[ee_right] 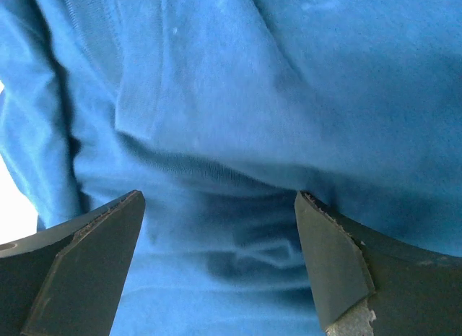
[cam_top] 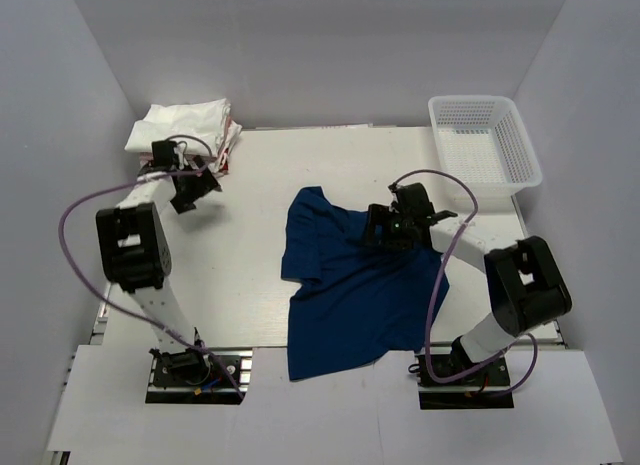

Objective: Fold and stack the t-shirts
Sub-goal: Put the neatly folded tshirt into the corner of the board with the left arm, then flatten out the tshirt

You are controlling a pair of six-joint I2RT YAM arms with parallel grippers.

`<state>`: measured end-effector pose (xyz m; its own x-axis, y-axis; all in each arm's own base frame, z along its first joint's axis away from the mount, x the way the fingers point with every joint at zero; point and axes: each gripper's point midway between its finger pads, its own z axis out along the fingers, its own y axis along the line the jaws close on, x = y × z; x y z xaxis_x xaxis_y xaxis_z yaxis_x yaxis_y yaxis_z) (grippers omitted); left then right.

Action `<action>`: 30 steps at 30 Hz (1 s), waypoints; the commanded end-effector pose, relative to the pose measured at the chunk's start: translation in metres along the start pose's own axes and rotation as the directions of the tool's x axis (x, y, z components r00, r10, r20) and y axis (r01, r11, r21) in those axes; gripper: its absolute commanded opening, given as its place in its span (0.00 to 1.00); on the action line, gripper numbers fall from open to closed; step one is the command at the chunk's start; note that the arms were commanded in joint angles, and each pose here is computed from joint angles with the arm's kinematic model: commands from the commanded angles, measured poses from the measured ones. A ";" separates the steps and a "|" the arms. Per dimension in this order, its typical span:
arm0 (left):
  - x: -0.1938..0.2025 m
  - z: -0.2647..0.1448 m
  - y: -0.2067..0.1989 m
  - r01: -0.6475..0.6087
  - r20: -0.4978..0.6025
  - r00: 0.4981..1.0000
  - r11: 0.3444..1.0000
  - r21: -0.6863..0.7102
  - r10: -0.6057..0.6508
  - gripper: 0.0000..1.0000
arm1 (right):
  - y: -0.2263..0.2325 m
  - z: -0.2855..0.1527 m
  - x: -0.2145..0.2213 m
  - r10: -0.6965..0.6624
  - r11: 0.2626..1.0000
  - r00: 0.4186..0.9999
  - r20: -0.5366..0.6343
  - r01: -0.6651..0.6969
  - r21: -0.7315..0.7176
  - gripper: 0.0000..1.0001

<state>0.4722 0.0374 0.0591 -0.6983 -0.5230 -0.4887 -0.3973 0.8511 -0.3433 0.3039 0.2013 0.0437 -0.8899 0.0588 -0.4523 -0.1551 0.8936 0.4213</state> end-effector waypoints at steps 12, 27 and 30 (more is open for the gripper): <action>0.181 -0.091 -0.129 -0.211 -0.187 0.942 0.927 0.311 0.278 1.00 | -0.050 -0.057 -0.003 0.086 0.956 0.973 0.215 -0.141 0.259 0.90; 0.316 -0.092 -0.098 -0.306 -0.405 0.825 0.915 0.264 0.393 0.77 | -0.100 -0.085 -0.043 0.066 0.842 0.945 0.320 -0.225 0.491 0.90; 0.318 -0.085 -0.096 -0.332 -0.413 0.821 0.918 0.215 0.394 0.41 | -0.097 -0.085 -0.061 0.031 0.850 0.939 0.341 -0.204 0.486 0.90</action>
<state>0.2434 -0.2099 0.0195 -0.9700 -0.0744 -0.2313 0.0185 0.9265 -0.3758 0.3096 0.0749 0.0740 -0.7532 0.2475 -0.6095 0.2607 0.9630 0.0688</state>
